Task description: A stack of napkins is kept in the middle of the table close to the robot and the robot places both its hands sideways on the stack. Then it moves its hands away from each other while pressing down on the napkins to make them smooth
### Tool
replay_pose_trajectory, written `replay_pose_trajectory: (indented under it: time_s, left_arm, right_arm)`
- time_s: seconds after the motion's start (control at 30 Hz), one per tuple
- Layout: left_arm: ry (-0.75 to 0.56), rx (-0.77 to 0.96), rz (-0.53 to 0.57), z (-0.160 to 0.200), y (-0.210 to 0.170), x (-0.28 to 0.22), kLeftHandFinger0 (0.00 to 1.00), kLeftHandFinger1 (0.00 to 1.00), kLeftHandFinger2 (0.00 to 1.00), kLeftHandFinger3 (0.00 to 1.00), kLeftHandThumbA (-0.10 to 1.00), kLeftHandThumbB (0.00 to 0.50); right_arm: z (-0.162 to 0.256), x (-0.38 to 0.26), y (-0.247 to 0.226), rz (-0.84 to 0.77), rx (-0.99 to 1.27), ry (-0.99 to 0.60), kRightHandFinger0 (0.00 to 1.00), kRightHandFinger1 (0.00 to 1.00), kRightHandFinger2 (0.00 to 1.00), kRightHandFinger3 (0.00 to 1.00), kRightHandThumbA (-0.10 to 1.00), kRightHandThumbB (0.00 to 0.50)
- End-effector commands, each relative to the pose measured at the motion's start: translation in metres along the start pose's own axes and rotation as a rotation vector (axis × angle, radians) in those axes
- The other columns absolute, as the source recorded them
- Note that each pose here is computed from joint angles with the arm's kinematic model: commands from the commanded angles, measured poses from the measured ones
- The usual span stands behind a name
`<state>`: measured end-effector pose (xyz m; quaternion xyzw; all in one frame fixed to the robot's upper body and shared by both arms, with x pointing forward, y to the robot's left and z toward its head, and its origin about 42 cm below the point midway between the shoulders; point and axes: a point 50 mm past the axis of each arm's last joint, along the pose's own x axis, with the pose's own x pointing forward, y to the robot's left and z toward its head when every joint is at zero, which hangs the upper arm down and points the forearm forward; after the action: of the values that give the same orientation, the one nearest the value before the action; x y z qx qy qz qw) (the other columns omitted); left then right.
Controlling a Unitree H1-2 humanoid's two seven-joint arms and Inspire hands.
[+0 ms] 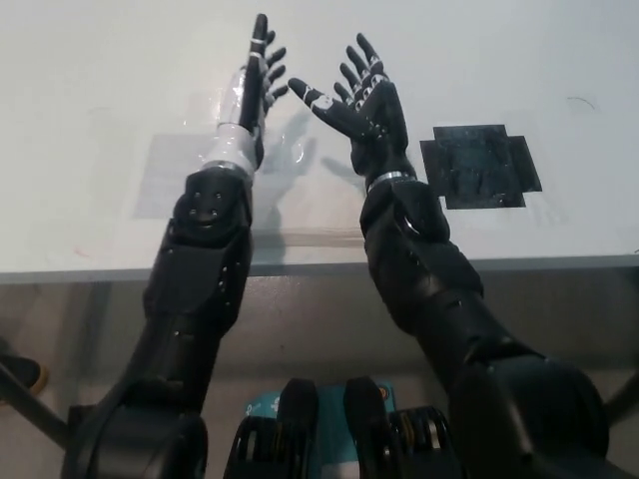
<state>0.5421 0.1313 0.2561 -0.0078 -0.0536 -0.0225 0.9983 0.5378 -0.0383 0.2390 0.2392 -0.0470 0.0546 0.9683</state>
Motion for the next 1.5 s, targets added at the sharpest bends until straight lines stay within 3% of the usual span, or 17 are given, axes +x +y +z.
replay_pose_trajectory:
  time_s: [0.0,0.2,0.4,0.63,0.7,0.9,1.0,1.07,1.27,1.47]
  left_arm:
    - [-0.050,-0.116,0.017,0.032,-0.019,0.020,1.00,1.00,1.00,1.00,1.00,0.222]
    - [0.007,-0.229,0.061,0.018,-0.019,0.024,1.00,1.00,1.00,1.00,1.00,0.163]
    - [0.049,-0.304,0.088,0.004,-0.020,0.023,1.00,1.00,1.00,1.00,1.00,0.196]
    - [0.065,-0.319,0.093,-0.006,-0.019,0.020,1.00,1.00,1.00,1.00,1.00,0.213]
    - [0.067,-0.324,0.095,-0.010,-0.019,0.018,1.00,1.00,1.00,1.00,1.00,0.226]
    - [0.069,-0.400,0.102,-0.016,-0.018,0.016,1.00,1.00,1.00,1.00,1.00,0.199]
    - [0.064,-0.458,0.109,-0.014,-0.017,0.017,1.00,1.00,1.00,1.00,1.00,0.214]
    - [0.059,-0.393,0.112,-0.013,-0.016,0.018,1.00,1.00,1.00,1.00,1.00,0.221]
    - [0.040,-0.439,0.102,-0.010,-0.017,0.018,1.00,1.00,1.00,1.00,1.00,0.223]
    - [0.088,-0.387,0.104,-0.035,-0.012,0.008,1.00,1.00,1.00,1.00,1.00,0.194]
  right_arm:
    - [0.032,0.016,0.027,0.028,0.162,-0.081,1.00,1.00,1.00,1.00,1.00,0.216]
    - [0.025,0.016,0.024,-0.004,0.358,-0.036,1.00,1.00,1.00,1.00,1.00,0.204]
    - [0.014,0.012,0.024,-0.043,0.411,0.013,1.00,1.00,1.00,1.00,1.00,0.166]
    - [0.006,0.009,0.028,-0.056,0.419,0.051,1.00,1.00,1.00,1.00,1.00,0.194]
    - [0.002,0.007,0.030,-0.048,0.437,0.069,1.00,1.00,1.00,1.00,1.00,0.182]
    - [-0.009,0.001,0.035,-0.041,0.425,0.103,1.00,1.00,1.00,1.00,1.00,0.202]
    - [-0.008,0.002,0.036,-0.028,0.422,0.104,1.00,1.00,1.00,1.00,1.00,0.194]
    - [-0.006,0.003,0.037,-0.029,0.421,0.103,1.00,1.00,1.00,1.00,1.00,0.201]
    - [-0.005,0.004,0.038,-0.022,0.438,0.111,1.00,1.00,1.00,1.00,1.00,0.204]
    - [-0.024,-0.006,0.028,-0.026,0.436,0.156,1.00,1.00,1.00,1.00,1.00,0.216]
